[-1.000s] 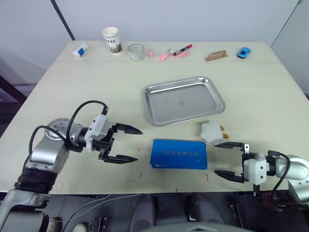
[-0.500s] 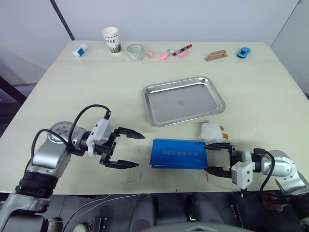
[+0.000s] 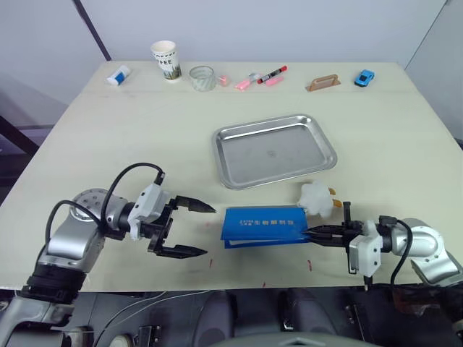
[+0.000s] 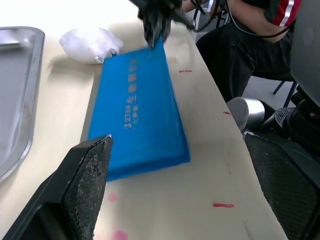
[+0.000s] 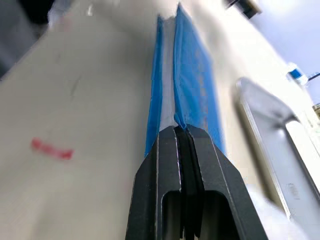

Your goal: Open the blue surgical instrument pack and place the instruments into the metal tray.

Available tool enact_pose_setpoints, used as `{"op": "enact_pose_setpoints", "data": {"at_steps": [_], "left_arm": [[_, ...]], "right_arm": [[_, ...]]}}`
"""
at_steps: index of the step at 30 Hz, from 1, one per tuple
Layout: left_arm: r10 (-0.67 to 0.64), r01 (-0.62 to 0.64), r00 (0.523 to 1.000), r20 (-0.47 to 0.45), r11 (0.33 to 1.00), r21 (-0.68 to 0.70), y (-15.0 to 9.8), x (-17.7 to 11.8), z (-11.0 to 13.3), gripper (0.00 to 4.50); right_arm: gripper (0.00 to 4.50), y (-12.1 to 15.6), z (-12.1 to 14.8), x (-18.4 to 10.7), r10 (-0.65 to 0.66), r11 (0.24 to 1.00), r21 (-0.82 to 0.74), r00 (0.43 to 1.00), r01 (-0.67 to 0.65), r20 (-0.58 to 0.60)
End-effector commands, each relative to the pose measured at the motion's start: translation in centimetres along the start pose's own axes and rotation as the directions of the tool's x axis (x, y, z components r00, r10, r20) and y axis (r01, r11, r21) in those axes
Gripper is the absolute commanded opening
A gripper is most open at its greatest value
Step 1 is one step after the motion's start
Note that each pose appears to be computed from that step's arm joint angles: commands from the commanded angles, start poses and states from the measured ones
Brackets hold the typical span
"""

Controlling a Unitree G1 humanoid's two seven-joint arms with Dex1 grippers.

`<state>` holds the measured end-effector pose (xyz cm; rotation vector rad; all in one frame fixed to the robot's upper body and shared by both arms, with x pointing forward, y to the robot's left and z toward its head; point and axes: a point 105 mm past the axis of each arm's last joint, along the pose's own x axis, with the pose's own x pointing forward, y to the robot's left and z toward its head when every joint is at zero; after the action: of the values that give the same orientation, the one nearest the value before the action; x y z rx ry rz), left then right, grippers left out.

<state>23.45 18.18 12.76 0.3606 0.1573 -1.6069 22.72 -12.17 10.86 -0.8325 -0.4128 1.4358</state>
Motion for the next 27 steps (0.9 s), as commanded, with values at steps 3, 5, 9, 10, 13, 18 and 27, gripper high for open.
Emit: {"op": "enact_pose_setpoints", "data": {"at_steps": [3,5,9,10,13,18,27], "left_arm": [[-0.050,0.048,0.998,0.029,0.997,0.054,-0.7,-0.1,1.2,4.50],[-0.058,0.056,0.998,0.038,0.997,0.051,-0.9,0.0,1.3,4.50],[-0.078,0.076,0.996,0.050,0.996,0.045,-1.6,0.4,1.4,4.50],[-0.078,0.076,0.996,0.052,0.996,0.045,-1.6,0.4,1.4,4.50],[-0.073,0.071,0.996,0.055,0.997,0.042,-1.6,0.4,1.5,4.50],[-0.069,0.067,0.996,0.058,0.997,0.042,-1.5,0.8,1.5,4.50],[-0.019,0.016,0.994,0.105,0.999,0.031,-0.3,0.7,1.6,4.50]], "right_arm": [[0.03,-1.0,2.0,-0.3,-0.025,0.972,0.234,0.992,-0.004,0.122],[0.03,-1.3,2.2,-0.5,-0.047,0.942,0.334,0.989,-0.002,0.139],[0.03,-1.0,1.6,-0.8,-0.048,0.851,0.525,0.994,-0.013,0.103],[0.03,-0.8,1.3,-0.9,-0.051,0.814,0.581,0.995,-0.010,0.088],[0.03,-0.8,0.5,-1.0,-0.075,0.741,0.671,0.997,0.031,0.037],[0.03,-1.1,0.5,-0.5,-0.090,0.693,0.720,0.995,0.040,0.032],[0.03,-2.0,1.4,-1.0,-0.047,0.656,0.754,0.995,-0.036,0.089]]}}
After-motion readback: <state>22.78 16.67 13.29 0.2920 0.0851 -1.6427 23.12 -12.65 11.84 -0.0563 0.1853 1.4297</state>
